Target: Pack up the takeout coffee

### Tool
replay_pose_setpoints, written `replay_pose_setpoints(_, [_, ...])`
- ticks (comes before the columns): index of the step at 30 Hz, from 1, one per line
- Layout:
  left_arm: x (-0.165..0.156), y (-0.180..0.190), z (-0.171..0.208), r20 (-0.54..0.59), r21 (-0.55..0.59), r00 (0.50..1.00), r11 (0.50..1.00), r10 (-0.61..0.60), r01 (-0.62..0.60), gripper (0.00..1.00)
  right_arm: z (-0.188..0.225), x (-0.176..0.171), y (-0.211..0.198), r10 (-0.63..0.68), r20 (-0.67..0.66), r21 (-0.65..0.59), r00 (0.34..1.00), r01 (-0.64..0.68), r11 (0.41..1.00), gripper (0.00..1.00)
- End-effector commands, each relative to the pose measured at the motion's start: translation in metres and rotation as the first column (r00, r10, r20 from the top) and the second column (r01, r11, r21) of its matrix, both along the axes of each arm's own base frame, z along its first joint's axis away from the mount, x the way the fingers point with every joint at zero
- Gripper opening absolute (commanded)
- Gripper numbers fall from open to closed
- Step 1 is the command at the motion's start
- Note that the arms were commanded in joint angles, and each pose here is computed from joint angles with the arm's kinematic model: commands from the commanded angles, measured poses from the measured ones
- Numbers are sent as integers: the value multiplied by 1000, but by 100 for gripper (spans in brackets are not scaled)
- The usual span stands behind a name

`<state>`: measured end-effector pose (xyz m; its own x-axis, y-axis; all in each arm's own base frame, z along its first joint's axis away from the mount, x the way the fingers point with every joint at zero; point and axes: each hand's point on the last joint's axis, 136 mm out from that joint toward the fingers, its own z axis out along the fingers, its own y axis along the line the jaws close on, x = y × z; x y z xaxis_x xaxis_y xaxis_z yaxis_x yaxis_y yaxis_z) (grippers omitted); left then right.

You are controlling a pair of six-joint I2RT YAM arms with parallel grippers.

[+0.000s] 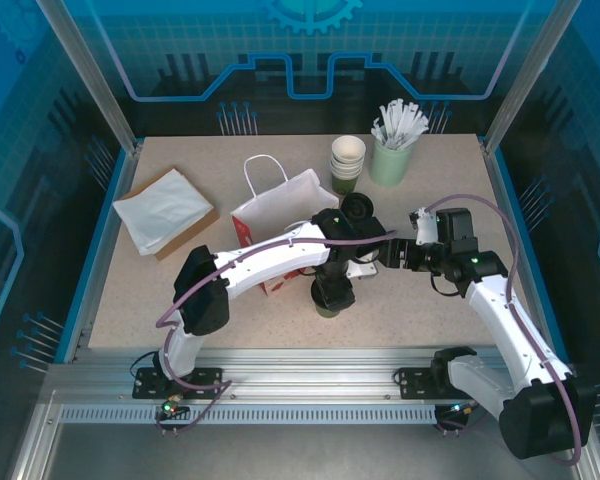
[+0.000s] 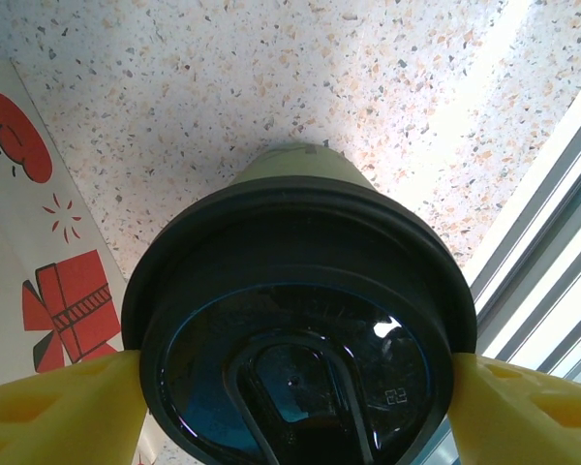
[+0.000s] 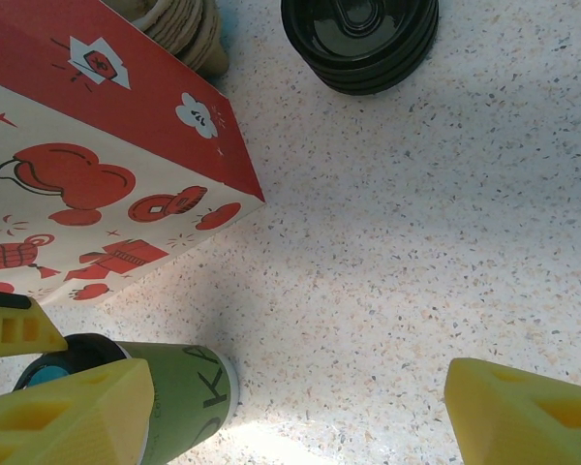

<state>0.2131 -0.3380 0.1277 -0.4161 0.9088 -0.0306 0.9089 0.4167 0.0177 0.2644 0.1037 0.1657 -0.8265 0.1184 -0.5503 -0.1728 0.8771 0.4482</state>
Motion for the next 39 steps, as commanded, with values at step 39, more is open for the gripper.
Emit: replay_pose_setpoints(39, [1,10,-15,-16,69,1000,998,3,-2,78,-4,-2,2,26,-15,20,1000,-25,999,80])
